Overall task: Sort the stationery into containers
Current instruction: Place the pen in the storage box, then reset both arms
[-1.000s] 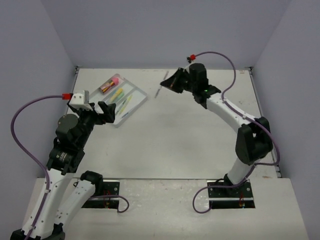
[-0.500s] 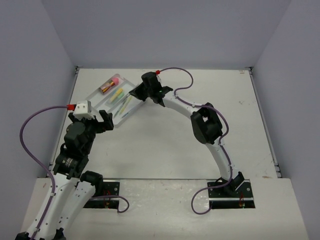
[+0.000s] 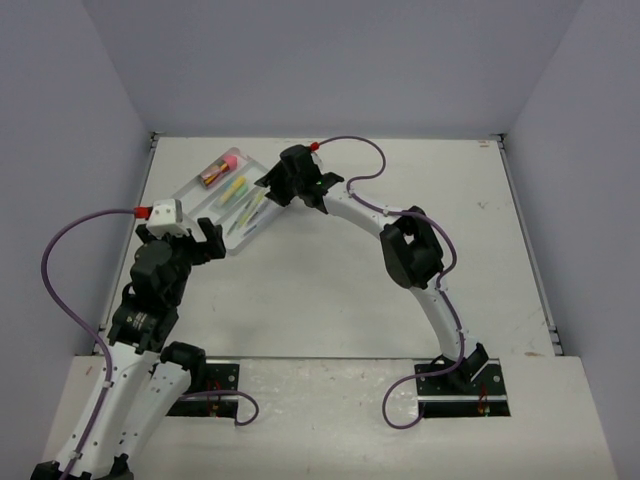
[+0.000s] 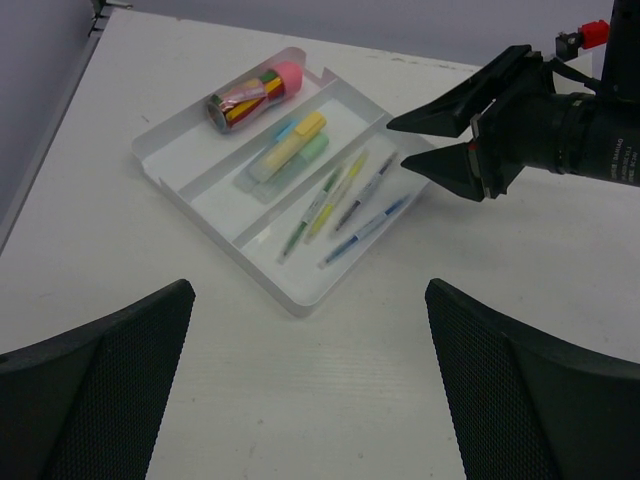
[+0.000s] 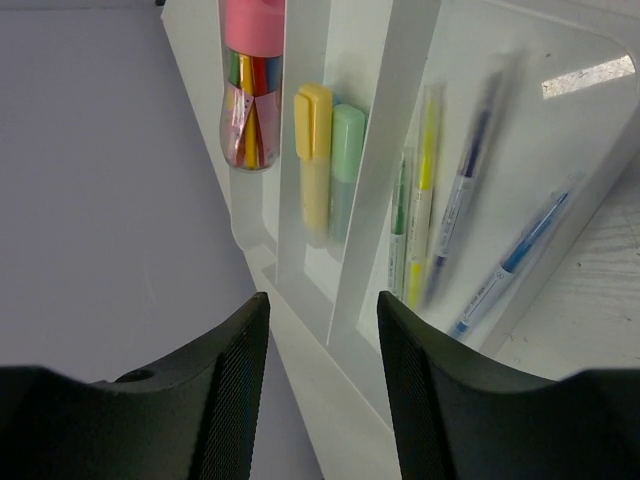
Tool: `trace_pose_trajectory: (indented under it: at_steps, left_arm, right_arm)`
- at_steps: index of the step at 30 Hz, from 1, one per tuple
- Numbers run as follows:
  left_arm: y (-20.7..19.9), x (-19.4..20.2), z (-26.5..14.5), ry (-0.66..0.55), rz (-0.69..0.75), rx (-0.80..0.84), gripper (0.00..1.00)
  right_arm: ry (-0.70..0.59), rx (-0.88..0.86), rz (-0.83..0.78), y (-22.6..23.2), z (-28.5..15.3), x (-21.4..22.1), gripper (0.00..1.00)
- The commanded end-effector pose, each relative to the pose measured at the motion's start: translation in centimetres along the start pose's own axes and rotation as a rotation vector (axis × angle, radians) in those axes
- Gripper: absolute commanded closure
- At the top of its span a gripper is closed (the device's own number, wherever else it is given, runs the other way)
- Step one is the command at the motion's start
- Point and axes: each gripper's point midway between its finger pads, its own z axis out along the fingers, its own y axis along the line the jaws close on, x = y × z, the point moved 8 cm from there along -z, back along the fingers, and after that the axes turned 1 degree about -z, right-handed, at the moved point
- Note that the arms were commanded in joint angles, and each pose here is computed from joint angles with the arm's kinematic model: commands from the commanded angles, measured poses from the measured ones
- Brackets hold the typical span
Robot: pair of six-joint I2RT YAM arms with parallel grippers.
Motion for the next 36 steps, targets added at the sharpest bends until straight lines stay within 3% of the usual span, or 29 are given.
trace_pose_trajectory:
  at_steps: [1,5,7,9,10,13,15,16,17,18,20,27,36]
  left_arm:
    - [0.4,-1.1,0.1,-0.033,0.001,-0.043,0.0]
    - [0.5,-1.3,0.8,-0.015,-0.007,-0.065,0.0]
    - [0.7,-1.5,1.4,-0.002,0.0,-0.09,0.0]
    - [1.0,-2.2,1.4,-0.016,-0.024,-0.143,0.0]
    - [1.0,-2.5,1.5,-0.024,-0.045,-0.154,0.0]
    - [0.9,-3.1,1.7,-0.051,-0.089,-0.154,0.0]
    - [0.8,-3.1,2.0,-0.049,-0.107,-0.153,0.0]
    - [0.8,-3.3,2.1,-0.048,-0.105,-0.154,0.0]
    - [0.8,-3.1,2.3,-0.04,-0.102,-0.162,0.0]
    - [0.9,-3.1,2.3,-0.025,-0.095,-0.176,0.0]
    - [1.0,-2.8,2.2,-0.011,-0.076,-0.172,0.0]
    - [1.5,-0.4,0.3,-0.097,-0.023,-0.112,0.0]
    - [1.8,0.4,0.1,-0.109,0.008,-0.119,0.0]
  right_arm:
    - [0.042,-0.103,-0.067,3.1,-2.0,0.4,0.49]
    - [0.037,-0.125,-0.156,3.4,-3.6,-1.0,0.44]
    - [-0.009,-0.174,-0.307,4.4,-7.4,-2.3,0.38]
    - [-0.162,-0.18,-0.61,4.7,-13.8,-3.9,0.06]
    - [-0.228,-0.192,-0.697,4.6,-18.7,-4.4,0.01]
    - [-0.437,-0.046,-0.841,1.2,-28.3,-6.4,0.01]
    - [-0.575,0.162,-0.93,-3.5,-31.9,-7.8,0.01]
    - [-0.68,0.196,-0.935,-4.3,-35.6,-8.5,0.01]
    - [-0.71,0.305,-0.933,-6.5,-35.3,-8.8,0.01]
    - [-0.795,0.404,-0.919,-8.7,-38.2,-9.3,0.01]
    - [-0.824,0.436,-0.899,-10.9,-42.3,-9.1,0.01]
    - [-0.703,0.224,-0.794,-15.3,-46.4,-5.9,0.01]
    - [-0.755,0.228,-0.777,-16.8,-47.1,-5.9,0.01]
